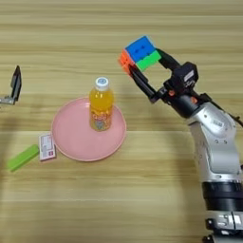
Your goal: Move the objects on the table
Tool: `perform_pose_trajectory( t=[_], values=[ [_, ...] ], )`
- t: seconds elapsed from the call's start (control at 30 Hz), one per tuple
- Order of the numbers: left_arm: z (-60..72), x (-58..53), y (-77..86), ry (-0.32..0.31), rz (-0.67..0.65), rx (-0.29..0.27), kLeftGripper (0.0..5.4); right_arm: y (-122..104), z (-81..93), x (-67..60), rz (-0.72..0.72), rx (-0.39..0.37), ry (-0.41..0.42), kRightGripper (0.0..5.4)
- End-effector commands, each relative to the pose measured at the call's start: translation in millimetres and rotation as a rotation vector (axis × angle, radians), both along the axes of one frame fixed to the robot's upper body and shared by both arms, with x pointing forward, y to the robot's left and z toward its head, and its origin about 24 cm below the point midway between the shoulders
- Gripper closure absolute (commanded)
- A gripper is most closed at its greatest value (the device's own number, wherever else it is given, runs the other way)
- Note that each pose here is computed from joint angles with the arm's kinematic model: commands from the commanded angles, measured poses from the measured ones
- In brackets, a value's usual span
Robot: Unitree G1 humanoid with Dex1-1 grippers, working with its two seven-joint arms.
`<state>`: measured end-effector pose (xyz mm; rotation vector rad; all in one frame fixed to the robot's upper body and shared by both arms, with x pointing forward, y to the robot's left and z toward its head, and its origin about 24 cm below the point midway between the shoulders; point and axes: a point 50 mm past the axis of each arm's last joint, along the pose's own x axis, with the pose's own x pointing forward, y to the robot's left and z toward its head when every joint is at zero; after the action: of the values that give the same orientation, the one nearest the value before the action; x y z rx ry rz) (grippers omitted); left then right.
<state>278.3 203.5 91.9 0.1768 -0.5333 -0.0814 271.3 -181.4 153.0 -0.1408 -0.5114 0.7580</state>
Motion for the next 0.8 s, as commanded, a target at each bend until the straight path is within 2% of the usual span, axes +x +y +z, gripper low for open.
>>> perform_pose_trajectory(
  t=[0.03, 0.2, 0.37, 0.53, 0.63, 0.73, 0.8],
  values=[
    [3.6, -1.3, -3.3, -0.002, -0.032, 0.005, 0.00, 4.3, -0.6, -9.1, 0.086, -0.033, -0.007, 2.06],
    [5.0, -5.9, -8.9, 0.007, -0.110, 0.014, 0.00, 4.1, -6.4, -16.6, 0.166, -0.085, 0.014, 2.06],
    [8.1, -14.1, -16.5, 0.011, -0.226, 0.033, 0.00, 0.2, -7.1, -17.7, 0.209, -0.125, 0.033, 2.06],
    [9.1, -27.0, -27.3, 0.048, -0.429, 0.028, 0.00, 1.4, -9.0, -18.8, 0.274, -0.179, 0.054, 2.06],
    [6.3, -34.2, -31.8, 0.094, -0.549, 0.050, 0.00, 2.7, -10.6, -20.2, 0.317, -0.213, 0.067, 2.06],
    [9.3, -44.4, -40.0, 0.123, -0.719, 0.048, 0.00, 5.7, -14.0, -23.9, 0.378, -0.266, 0.087, 2.06],
    [11.8, -46.8, -45.3, 0.128, -0.802, 0.047, 0.00, 7.6, -15.5, -25.6, 0.416, -0.297, 0.098, 2.06]
  ],
)
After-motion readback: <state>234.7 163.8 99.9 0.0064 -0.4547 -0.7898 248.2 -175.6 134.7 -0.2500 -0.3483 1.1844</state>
